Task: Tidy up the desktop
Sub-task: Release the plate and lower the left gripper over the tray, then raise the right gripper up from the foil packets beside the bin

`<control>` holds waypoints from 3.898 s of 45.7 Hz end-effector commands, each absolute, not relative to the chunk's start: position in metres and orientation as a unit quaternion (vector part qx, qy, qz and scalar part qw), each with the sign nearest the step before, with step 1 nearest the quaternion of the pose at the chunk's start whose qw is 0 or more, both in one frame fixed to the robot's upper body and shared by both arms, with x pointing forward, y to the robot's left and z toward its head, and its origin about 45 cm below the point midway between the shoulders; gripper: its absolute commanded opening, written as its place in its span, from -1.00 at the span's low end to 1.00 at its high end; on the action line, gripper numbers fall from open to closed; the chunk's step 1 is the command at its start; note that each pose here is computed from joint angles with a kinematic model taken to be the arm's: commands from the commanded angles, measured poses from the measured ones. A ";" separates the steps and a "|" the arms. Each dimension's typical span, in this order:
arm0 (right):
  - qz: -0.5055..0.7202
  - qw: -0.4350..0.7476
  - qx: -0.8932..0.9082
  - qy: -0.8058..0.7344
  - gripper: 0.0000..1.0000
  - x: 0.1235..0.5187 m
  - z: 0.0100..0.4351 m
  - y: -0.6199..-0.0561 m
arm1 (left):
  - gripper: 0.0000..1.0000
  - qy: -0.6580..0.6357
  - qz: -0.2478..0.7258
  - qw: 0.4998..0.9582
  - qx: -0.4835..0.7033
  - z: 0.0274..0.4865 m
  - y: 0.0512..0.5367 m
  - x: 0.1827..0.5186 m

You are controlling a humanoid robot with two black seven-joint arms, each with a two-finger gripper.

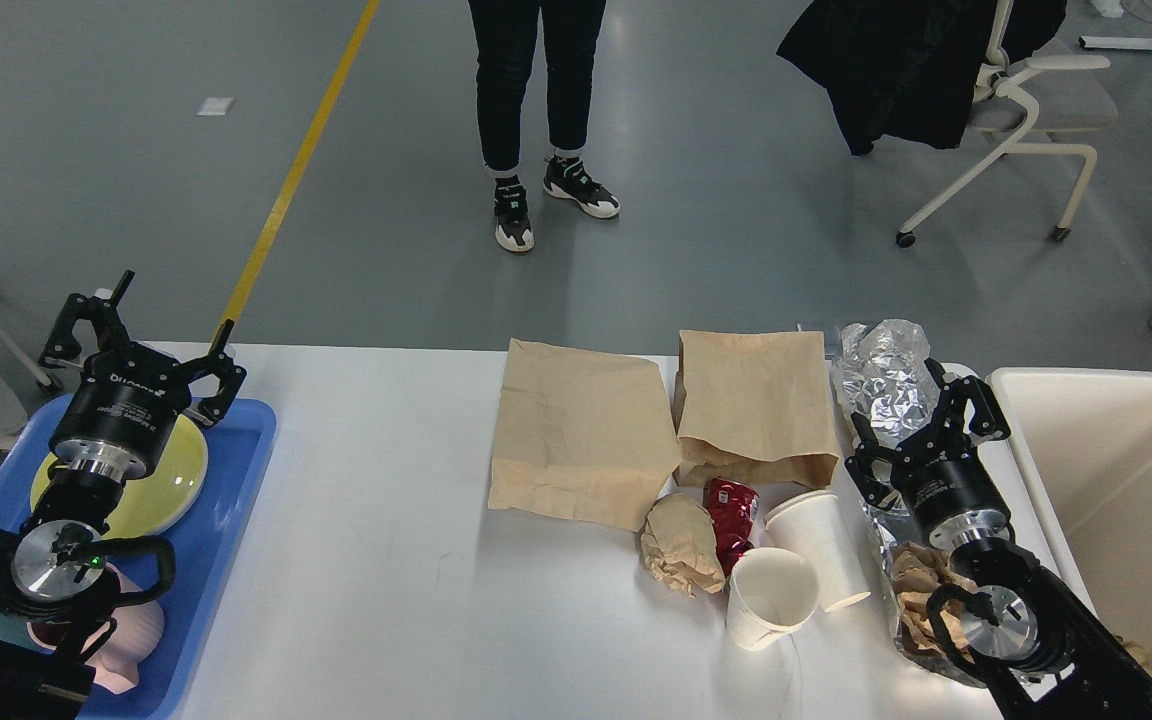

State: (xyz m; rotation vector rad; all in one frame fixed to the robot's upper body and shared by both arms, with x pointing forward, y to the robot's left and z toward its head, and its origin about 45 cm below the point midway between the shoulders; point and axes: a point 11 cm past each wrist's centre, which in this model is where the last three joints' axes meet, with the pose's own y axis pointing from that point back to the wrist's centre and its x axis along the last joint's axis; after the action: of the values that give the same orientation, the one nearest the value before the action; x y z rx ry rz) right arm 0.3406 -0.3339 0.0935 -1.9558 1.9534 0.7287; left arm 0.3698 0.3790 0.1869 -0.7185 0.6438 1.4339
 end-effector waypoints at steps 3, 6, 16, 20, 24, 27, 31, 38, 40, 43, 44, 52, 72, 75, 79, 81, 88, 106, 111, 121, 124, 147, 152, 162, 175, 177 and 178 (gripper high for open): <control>0.252 0.141 -0.677 0.677 1.00 0.341 0.094 -0.334 | 0.93 0.294 0.618 0.662 -0.306 0.173 0.363 0.364; 0.252 0.141 -0.677 0.677 1.00 0.341 0.093 -0.334 | 0.93 0.298 0.622 0.658 -0.302 0.165 0.364 0.362; 0.252 0.141 -0.677 0.677 1.00 0.341 0.094 -0.334 | 0.93 0.318 0.631 0.639 -0.303 0.143 0.369 0.356; 0.252 0.141 -0.677 0.676 1.00 0.341 0.094 -0.334 | 0.93 0.320 0.628 0.639 -0.308 0.142 0.366 0.357; 0.252 0.141 -0.677 0.677 1.00 0.341 0.094 -0.334 | 0.93 0.319 0.629 0.638 -0.310 0.143 0.367 0.358; 0.253 0.141 -0.677 0.676 1.00 0.340 0.093 -0.334 | 0.93 0.315 0.630 0.638 -0.313 0.146 0.369 0.359; 0.252 0.141 -0.677 0.677 1.00 0.341 0.093 -0.334 | 0.93 0.314 0.630 0.638 -0.312 0.147 0.370 0.360; 0.252 0.141 -0.677 0.677 1.00 0.341 0.094 -0.334 | 0.93 0.326 0.633 0.635 -0.299 0.134 0.367 0.358; 0.253 0.140 -0.677 0.677 1.00 0.340 0.093 -0.334 | 0.93 0.327 0.631 0.636 -0.301 0.131 0.366 0.355; 0.253 0.140 -0.677 0.677 1.00 0.340 0.093 -0.334 | 0.93 0.321 0.612 0.652 -0.314 0.128 0.363 0.352; 0.252 0.141 -0.677 0.677 1.00 0.340 0.093 -0.334 | 0.93 0.322 0.606 0.655 -0.317 0.127 0.361 0.351; 0.253 0.140 -0.677 0.677 1.00 0.341 0.093 -0.334 | 0.93 0.317 0.591 0.656 -0.346 0.123 0.360 0.347; 0.252 0.141 -0.677 0.677 1.00 0.341 0.093 -0.334 | 0.93 0.312 0.602 0.650 -0.343 0.120 0.378 0.353; 0.252 0.141 -0.677 0.677 1.00 0.340 0.093 -0.334 | 0.93 0.311 0.603 0.649 -0.344 0.119 0.377 0.353; 0.253 0.140 -0.677 0.677 1.00 0.340 0.093 -0.334 | 0.93 0.311 0.602 0.650 -0.345 0.120 0.377 0.353; 0.252 0.141 -0.677 0.677 1.00 0.340 0.093 -0.334 | 0.93 0.311 0.602 0.650 -0.345 0.120 0.377 0.353; 0.252 0.141 -0.677 0.677 1.00 0.340 0.093 -0.334 | 0.93 0.311 0.603 0.649 -0.346 0.120 0.378 0.352; 0.253 0.140 -0.677 0.677 1.00 0.340 0.093 -0.334 | 0.93 0.311 0.602 0.649 -0.346 0.120 0.378 0.353; 0.253 0.140 -0.677 0.677 1.00 0.340 0.093 -0.334 | 0.93 0.310 0.602 0.649 -0.346 0.121 0.378 0.353; 0.252 0.141 -0.677 0.677 1.00 0.340 0.093 -0.334 | 0.93 0.311 0.602 0.649 -0.346 0.120 0.378 0.353; 0.252 0.142 -0.675 0.678 1.00 0.341 0.094 -0.335 | 0.93 0.311 0.602 0.649 -0.346 0.120 0.378 0.353; 0.243 0.152 -0.671 0.684 1.00 0.343 0.102 -0.344 | 0.93 0.310 0.603 0.649 -0.346 0.121 0.379 0.353; 0.236 0.149 -0.672 0.686 1.00 0.345 0.106 -0.351 | 0.93 0.310 0.602 0.650 -0.346 0.121 0.379 0.353; 0.233 0.137 -0.673 0.689 1.00 0.344 0.106 -0.358 | 0.93 0.310 0.602 0.649 -0.346 0.121 0.379 0.353; 0.216 0.127 -0.681 0.689 1.00 0.346 0.117 -0.376 | 0.93 0.310 0.602 0.649 -0.346 0.121 0.379 0.353; 0.217 0.129 -0.684 0.684 1.00 0.347 0.118 -0.374 | 0.93 0.310 0.602 0.650 -0.345 0.121 0.379 0.353; 0.218 0.129 -0.684 0.684 1.00 0.347 0.118 -0.373 | 0.93 0.311 0.602 0.649 -0.346 0.120 0.379 0.353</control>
State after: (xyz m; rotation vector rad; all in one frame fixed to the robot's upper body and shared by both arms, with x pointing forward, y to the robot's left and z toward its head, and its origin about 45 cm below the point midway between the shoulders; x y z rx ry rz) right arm 0.3455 -0.3751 0.1150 -1.9708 2.0095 0.6337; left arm 0.3530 0.3787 0.1207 -0.7866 0.7050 1.3676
